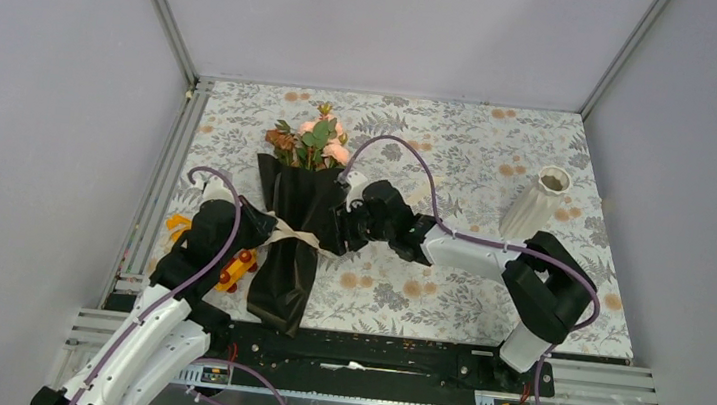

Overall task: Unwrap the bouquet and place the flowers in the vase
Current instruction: Untie the ribbon from the wrapping paper.

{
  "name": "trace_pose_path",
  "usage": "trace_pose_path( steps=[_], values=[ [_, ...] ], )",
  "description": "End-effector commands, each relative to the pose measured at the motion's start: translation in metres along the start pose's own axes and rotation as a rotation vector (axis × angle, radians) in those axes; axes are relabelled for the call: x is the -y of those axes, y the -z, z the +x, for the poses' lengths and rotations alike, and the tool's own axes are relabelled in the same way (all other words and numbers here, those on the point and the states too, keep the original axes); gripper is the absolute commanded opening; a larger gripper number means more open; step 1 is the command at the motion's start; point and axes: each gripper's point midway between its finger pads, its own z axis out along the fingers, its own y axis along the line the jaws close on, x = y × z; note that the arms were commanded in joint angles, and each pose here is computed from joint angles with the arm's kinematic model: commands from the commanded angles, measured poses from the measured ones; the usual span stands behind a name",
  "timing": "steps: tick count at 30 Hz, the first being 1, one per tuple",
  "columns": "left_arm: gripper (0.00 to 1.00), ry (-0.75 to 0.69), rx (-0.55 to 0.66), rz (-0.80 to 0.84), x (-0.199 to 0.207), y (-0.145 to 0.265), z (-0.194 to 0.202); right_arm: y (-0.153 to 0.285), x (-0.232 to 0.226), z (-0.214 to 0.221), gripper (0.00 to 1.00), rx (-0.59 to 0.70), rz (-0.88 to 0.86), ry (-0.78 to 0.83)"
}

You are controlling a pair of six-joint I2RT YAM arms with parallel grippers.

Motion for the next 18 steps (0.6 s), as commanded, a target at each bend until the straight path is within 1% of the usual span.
trace_pose_path(
  steps=[1,3,6,8,9,11,16,18],
  values=[
    [0.00,-0.020,0.064,0.029,0.013,0.006,-0.022,0.005,-0.042,-0.046,0.57,0.054,-0.143,0.077],
    [0.00,-0.025,0.058,0.029,0.012,0.006,-0.021,0.000,-0.049,-0.053,0.57,0.046,-0.176,0.085],
    [0.00,-0.023,0.048,0.032,0.012,0.005,-0.018,-0.007,-0.046,-0.058,0.57,0.044,-0.162,0.119],
    [0.00,-0.022,0.040,0.037,0.013,0.004,-0.017,-0.010,-0.044,-0.063,0.59,0.068,-0.158,0.153],
    [0.00,-0.023,0.036,0.045,0.015,0.003,-0.017,-0.011,-0.045,-0.065,0.61,0.072,-0.167,0.164],
    [0.00,-0.029,0.033,0.065,0.018,0.002,-0.017,-0.018,-0.047,-0.068,0.62,0.062,-0.182,0.164],
    [0.00,-0.043,0.054,0.114,0.024,0.002,-0.018,-0.037,-0.048,-0.083,0.59,0.038,-0.180,0.106],
    [0.00,-0.047,0.060,0.131,0.025,0.004,-0.016,-0.045,-0.046,-0.082,0.56,0.012,-0.169,0.094]
  ],
)
